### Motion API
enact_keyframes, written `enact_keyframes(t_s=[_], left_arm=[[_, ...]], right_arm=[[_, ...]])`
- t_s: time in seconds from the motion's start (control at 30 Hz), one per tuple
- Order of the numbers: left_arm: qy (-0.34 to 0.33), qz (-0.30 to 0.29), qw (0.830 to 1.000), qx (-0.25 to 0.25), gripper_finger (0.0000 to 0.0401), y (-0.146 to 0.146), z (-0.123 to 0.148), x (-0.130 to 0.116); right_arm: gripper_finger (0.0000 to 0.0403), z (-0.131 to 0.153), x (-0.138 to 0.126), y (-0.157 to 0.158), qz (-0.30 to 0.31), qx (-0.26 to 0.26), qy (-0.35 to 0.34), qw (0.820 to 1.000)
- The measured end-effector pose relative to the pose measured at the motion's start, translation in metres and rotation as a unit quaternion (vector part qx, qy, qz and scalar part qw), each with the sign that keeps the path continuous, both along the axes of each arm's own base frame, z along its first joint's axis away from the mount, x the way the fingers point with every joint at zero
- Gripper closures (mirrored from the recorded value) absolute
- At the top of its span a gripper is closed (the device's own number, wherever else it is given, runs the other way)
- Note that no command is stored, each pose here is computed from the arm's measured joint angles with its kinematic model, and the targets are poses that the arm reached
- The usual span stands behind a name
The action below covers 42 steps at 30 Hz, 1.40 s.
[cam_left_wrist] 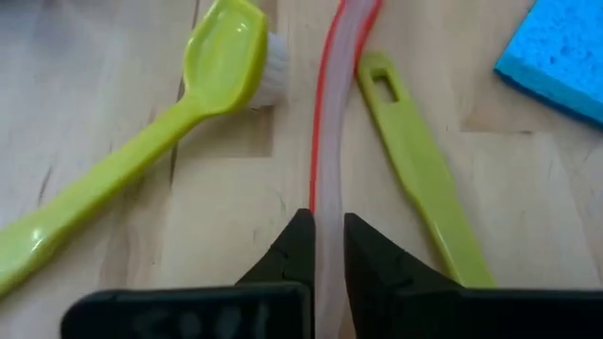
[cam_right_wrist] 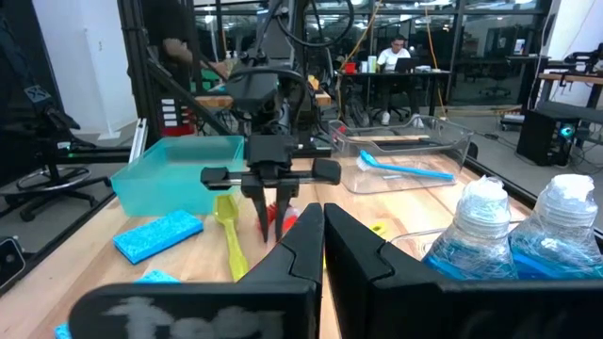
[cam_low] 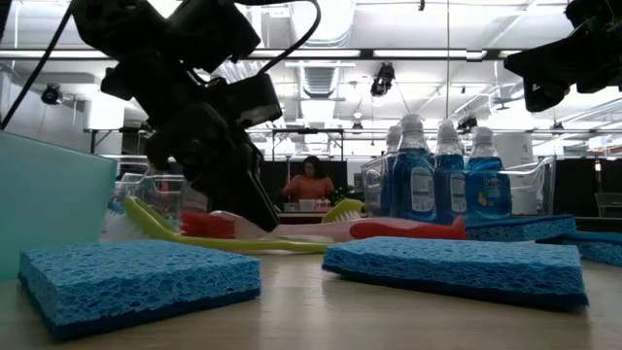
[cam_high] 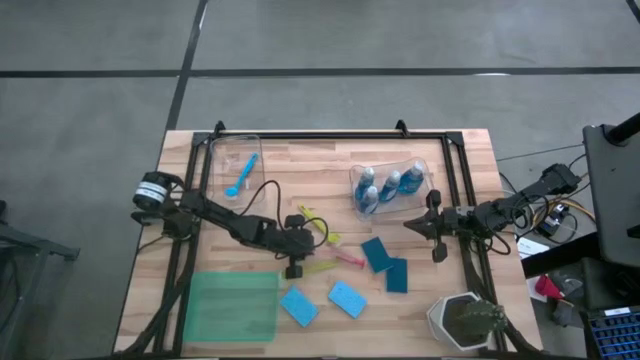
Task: Pick & Place Kitchen Sink Supplies
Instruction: Put the orange dish brush into the left transparent bin
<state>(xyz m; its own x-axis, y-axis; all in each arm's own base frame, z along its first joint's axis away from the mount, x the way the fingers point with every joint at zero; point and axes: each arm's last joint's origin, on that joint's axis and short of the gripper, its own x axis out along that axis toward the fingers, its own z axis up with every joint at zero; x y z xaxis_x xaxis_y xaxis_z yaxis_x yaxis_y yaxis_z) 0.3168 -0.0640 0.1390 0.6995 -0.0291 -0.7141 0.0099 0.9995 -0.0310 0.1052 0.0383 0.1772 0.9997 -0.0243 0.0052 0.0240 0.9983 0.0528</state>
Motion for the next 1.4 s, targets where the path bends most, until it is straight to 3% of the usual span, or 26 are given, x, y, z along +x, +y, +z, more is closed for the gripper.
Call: enact_keyframes(t_s=[0.17, 0.3, 0.63, 0.77, 1.1, 1.4], left_arm=[[-0.002, 0.009, 1.000, -0.010, 0.0375, 0.002, 0.002, 0.001], [-0.003, 0.005, 1.000, -0.008, 0.0399, 0.002, 0.009, 0.003], [-0.009, 0.004, 1.000, -0.009, 0.0399, 0.001, 0.019, 0.005], [-0.008, 0.005, 1.000, -0.009, 0.0370, 0.001, 0.019, 0.004], [0.005, 0.001, 1.000, -0.012, 0.0248, 0.001, 0.011, 0.005], [0.025, 0.021, 0.999, 0.002, 0.0235, 0.002, -0.004, 0.007]], right_arm=[[0.0394, 0.000, 0.000, 0.000, 0.000, 0.000, 0.000, 1.000], [0.0394, 0.000, 0.000, 0.000, 0.000, 0.000, 0.000, 1.000], [0.0394, 0.000, 0.000, 0.000, 0.000, 0.000, 0.000, 1.000], [0.0394, 0.000, 0.000, 0.000, 0.000, 0.000, 0.000, 1.000], [0.0394, 0.000, 0.000, 0.000, 0.000, 0.000, 0.000, 1.000], [0.0394, 0.000, 0.000, 0.000, 0.000, 0.000, 0.000, 1.000]])
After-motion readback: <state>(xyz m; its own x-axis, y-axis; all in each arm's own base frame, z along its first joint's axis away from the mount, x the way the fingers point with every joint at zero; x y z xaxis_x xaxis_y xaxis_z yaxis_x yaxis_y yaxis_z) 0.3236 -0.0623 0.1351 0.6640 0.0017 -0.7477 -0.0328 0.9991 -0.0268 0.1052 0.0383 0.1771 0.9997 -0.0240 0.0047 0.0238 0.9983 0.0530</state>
